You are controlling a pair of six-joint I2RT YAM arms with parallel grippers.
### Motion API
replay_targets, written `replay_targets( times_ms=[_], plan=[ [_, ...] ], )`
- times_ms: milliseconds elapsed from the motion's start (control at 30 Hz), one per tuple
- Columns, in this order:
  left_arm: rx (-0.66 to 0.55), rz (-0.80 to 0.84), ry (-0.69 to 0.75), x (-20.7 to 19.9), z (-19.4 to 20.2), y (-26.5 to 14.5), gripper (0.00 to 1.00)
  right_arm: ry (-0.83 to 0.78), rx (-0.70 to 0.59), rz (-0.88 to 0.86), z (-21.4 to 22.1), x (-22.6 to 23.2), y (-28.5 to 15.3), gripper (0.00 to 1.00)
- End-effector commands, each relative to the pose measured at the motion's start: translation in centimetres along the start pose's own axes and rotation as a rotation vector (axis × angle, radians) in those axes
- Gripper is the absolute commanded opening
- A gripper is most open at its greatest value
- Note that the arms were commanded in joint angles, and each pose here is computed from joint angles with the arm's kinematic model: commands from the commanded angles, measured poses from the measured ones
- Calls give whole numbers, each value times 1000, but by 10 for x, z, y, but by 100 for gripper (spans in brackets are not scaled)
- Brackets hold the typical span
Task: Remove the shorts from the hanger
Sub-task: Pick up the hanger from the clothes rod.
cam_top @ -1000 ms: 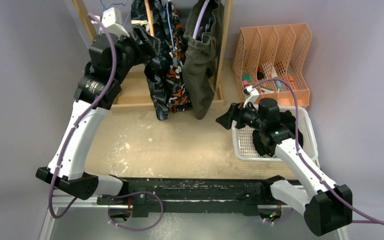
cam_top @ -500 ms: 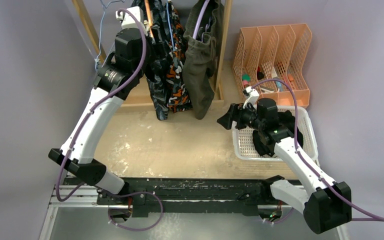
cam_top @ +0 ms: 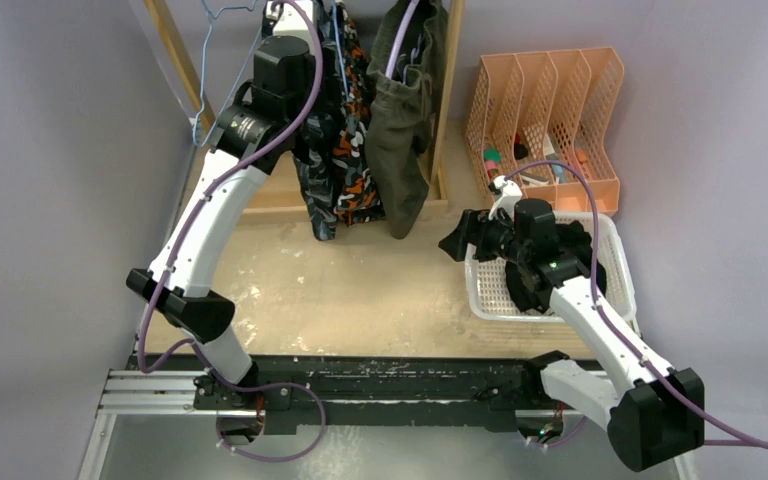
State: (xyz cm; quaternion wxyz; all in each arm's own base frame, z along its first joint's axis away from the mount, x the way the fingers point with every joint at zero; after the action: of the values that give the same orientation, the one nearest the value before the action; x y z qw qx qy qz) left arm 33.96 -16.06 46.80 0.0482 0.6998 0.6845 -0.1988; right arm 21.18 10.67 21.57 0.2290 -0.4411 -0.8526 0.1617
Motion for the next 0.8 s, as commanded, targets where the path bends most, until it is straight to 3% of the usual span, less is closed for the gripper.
replay_targets(
  times_ms=[0, 300, 533, 600, 700, 767],
  plan=[
    [-13, 0, 28, -2, -5, -1, 66, -31, -68, 20, -16, 5, -13, 87],
    [-43, -59, 40, 1, -2, 8, 58, -36, -94, 41, -14, 4, -16, 87],
    [-96, -107, 34, 6, -8, 3, 40, -26, -102, 53, -15, 5, -21, 87],
    [-111, -114, 34, 7, -9, 3, 40, -24, -97, 59, -14, 5, -21, 87],
    [-115, -137, 46, 8, -10, 4, 53, -22, -92, 63, -14, 5, -21, 87],
    [-109, -144, 59, 8, -9, 7, 54, -21, -94, 65, -14, 5, -22, 88]
  ],
)
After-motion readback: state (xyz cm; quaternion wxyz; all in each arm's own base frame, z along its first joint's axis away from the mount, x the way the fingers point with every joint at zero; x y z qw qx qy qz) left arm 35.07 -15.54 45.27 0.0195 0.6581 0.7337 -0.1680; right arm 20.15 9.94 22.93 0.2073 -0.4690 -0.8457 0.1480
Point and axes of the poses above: each gripper's point midway between its finger pads, its own y axis out along the fingers, its own x axis along the line the jaws close on, z = x × y, the point moved 10 cm from there along -y, back along the fingers, and after that the axes turned 15 degrees about -y, right-handed, at the moved point
